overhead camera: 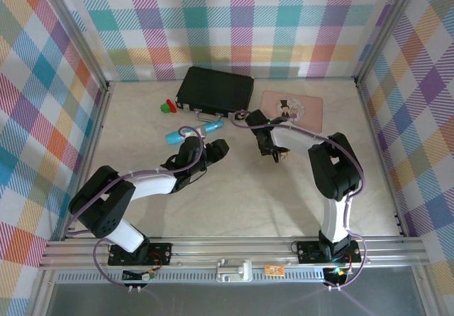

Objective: Unlock a padlock with a key

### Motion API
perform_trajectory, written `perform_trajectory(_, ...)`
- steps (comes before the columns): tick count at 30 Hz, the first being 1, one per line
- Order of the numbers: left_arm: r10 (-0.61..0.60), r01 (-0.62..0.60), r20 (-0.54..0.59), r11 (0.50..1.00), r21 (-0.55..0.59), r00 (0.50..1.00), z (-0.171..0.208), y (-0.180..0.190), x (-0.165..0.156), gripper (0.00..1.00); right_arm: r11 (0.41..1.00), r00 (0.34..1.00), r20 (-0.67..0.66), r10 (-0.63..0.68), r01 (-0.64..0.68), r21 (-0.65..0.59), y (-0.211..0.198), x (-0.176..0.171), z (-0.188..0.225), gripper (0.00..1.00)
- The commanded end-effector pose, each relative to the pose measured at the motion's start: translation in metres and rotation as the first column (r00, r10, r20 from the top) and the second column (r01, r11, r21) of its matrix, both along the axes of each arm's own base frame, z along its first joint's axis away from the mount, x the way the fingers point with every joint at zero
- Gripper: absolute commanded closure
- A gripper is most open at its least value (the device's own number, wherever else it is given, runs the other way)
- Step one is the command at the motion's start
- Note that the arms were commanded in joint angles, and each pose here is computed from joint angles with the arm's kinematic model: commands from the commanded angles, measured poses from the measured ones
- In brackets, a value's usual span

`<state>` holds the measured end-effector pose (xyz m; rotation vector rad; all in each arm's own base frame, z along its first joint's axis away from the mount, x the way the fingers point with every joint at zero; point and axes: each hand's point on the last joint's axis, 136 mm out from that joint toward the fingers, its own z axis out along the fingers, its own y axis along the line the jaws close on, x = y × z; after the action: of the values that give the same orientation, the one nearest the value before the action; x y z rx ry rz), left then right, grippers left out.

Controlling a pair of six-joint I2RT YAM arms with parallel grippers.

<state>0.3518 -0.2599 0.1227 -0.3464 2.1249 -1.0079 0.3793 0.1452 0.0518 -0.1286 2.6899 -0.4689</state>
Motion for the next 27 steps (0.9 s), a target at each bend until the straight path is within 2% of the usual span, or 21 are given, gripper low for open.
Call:
perform_trajectory(1, 0.027, -0.027, 0.037, 1.0, -0.007, 0.999, 0.011, 0.009, 0.004, 0.48, 0.993, 0.999, -0.005, -0.032, 0.031, -0.111, -0.015, 0.002, 0.003, 0.46)
perform_trajectory(9, 0.029, -0.028, 0.042, 1.0, -0.013, 0.999, 0.014, 0.01, 0.007, 0.48, 0.981, 0.997, -0.046, -0.055, 0.045, -0.188, -0.027, -0.005, -0.012, 0.51)
perform_trajectory(18, 0.029, -0.028, 0.046, 0.999, -0.021, 0.999, 0.017, 0.01, 0.007, 0.48, 0.978, 0.994, -0.074, -0.077, 0.06, -0.2, -0.03, -0.01, -0.029, 0.56)
perform_trajectory(23, 0.03, -0.03, 0.049, 0.999, -0.018, 0.998, 0.02, 0.011, 0.006, 0.48, 0.981, 0.996, -0.046, -0.076, 0.066, -0.184, -0.033, -0.014, -0.023, 0.69)
perform_trajectory(27, 0.032, -0.031, 0.053, 0.999, -0.02, 0.998, 0.022, 0.011, 0.007, 0.48, 0.99, 1.0, 0.005, -0.029, 0.029, -0.138, -0.027, -0.008, -0.002, 0.85)
